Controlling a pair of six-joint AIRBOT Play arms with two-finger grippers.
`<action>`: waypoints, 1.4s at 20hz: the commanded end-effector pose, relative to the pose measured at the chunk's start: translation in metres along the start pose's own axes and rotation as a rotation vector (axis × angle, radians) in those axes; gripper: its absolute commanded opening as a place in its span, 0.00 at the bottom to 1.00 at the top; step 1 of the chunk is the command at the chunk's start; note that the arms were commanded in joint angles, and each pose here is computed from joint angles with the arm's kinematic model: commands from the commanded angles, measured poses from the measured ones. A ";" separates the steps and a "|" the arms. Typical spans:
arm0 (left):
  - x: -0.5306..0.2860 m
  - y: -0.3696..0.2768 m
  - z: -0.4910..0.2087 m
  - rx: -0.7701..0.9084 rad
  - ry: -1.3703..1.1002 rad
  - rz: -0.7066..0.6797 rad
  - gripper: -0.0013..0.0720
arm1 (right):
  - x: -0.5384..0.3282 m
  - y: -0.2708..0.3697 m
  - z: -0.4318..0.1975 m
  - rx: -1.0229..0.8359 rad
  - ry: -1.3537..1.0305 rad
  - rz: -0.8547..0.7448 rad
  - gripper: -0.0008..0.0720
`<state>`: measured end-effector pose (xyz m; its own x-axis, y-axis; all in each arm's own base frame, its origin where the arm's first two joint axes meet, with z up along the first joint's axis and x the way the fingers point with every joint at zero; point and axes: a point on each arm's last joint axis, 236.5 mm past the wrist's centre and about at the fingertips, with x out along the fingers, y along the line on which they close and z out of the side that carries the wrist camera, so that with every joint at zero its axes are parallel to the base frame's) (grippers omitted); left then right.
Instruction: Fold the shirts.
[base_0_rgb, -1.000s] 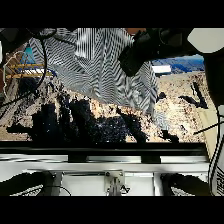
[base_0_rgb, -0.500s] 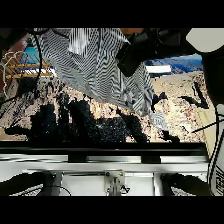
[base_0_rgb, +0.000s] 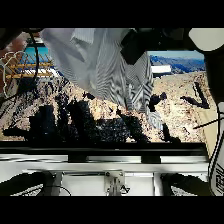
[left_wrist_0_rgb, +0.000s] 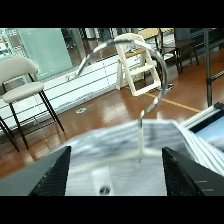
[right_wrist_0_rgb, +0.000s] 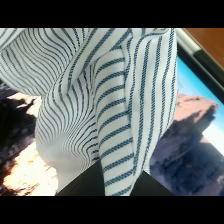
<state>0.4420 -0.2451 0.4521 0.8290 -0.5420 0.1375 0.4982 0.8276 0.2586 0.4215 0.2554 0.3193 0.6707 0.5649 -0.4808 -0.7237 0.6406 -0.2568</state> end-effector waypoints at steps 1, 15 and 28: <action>-0.005 0.000 0.005 0.020 -0.005 0.000 0.95 | -0.009 -0.050 -0.003 0.118 -0.037 -0.123 0.11; -0.018 -0.013 0.003 0.022 0.052 -0.054 0.95 | -0.314 -0.333 -0.170 0.472 0.151 -1.347 0.11; -0.029 -0.063 -0.039 -0.041 0.249 -0.217 0.94 | -0.529 -0.334 -0.282 0.663 0.248 -1.840 0.11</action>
<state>0.4034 -0.2685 0.4046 0.7582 -0.6418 -0.1146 0.6472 0.7196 0.2516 0.2986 -0.3751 0.4203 0.4193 -0.8938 -0.1592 0.8614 0.4470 -0.2413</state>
